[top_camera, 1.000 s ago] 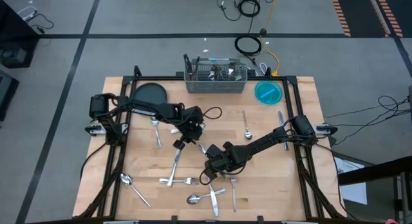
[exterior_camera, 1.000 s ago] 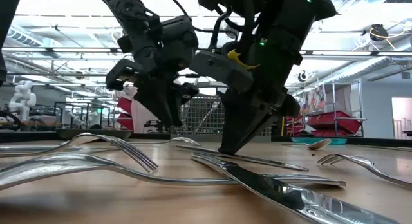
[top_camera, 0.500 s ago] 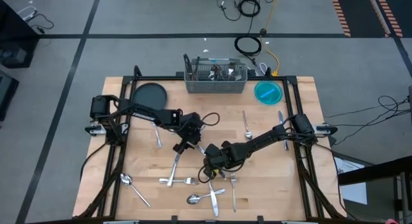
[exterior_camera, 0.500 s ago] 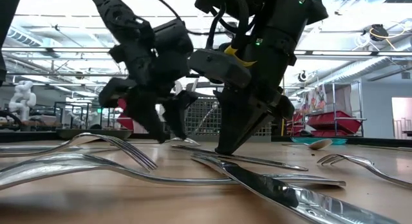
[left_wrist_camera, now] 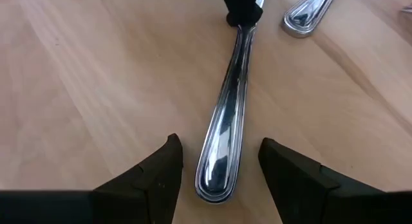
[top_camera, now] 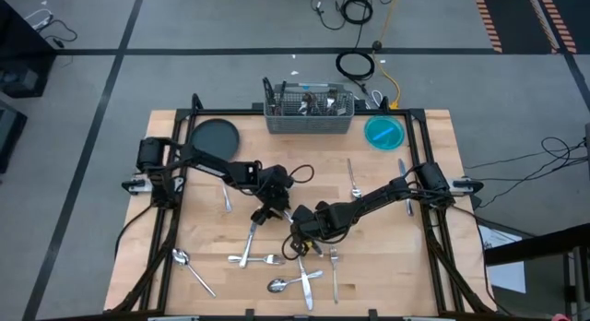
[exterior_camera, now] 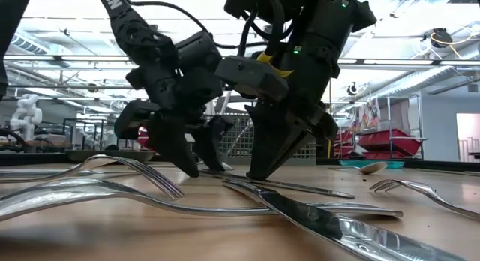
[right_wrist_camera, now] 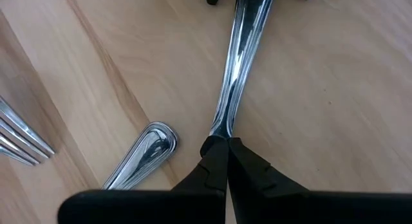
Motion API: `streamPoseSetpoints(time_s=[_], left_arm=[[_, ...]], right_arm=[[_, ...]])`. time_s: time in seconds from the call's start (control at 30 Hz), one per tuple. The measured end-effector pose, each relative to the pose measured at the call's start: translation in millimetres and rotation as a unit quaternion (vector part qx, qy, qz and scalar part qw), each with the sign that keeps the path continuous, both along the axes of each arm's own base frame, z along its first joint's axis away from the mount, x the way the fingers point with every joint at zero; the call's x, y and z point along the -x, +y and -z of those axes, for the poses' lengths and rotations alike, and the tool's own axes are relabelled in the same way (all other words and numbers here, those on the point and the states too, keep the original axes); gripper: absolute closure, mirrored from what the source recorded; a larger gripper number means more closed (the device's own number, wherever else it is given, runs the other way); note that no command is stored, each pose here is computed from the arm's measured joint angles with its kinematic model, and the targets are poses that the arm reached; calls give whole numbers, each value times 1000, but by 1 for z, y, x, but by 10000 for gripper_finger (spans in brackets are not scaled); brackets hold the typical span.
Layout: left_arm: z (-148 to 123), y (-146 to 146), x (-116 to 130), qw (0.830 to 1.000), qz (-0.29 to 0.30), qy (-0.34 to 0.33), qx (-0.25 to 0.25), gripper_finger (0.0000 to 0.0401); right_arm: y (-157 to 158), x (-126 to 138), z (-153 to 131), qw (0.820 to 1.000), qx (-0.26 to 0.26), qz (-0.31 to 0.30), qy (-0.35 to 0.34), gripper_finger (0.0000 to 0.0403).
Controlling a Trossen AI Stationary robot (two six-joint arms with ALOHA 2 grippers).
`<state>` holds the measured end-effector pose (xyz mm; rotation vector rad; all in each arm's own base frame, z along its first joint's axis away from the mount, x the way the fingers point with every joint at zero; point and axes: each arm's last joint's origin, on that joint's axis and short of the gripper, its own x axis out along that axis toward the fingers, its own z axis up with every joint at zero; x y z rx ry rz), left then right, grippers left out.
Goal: Sort silverware
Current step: Put the table knife into the silverware organizer
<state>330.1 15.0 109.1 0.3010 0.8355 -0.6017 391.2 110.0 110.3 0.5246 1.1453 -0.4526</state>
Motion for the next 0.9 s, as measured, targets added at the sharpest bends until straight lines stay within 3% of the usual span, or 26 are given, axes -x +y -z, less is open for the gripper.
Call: streamPoseSetpoints(time_s=[0.27, 0.37, 0.5, 0.6, 0.77, 0.9], left_arm=[[18, -5, -4, 1000, 7, 15, 8, 196], [29, -5, -6, 1000, 10, 23, 13, 246], [34, -5, -7, 999, 16, 21, 23, 346], [34, -1, -8, 999, -2, 26, 38, 347], [24, 4, -7, 998, -38, 24, 31, 347], [16, 6, -5, 997, -67, 35, 22, 348]], right_arm=[[-1, 0, 0, 1000, 1, -2, 1, 403], [-1, 0, 0, 1000, 1, -3, 1, 403], [-1, 0, 0, 1000, 2, -2, 2, 402], [-2, 1, -3, 1000, 13, 1, -3, 402], [-1, 9, -34, 995, 93, -12, -41, 402], [-9, 19, -87, 987, 131, 0, -97, 402]])
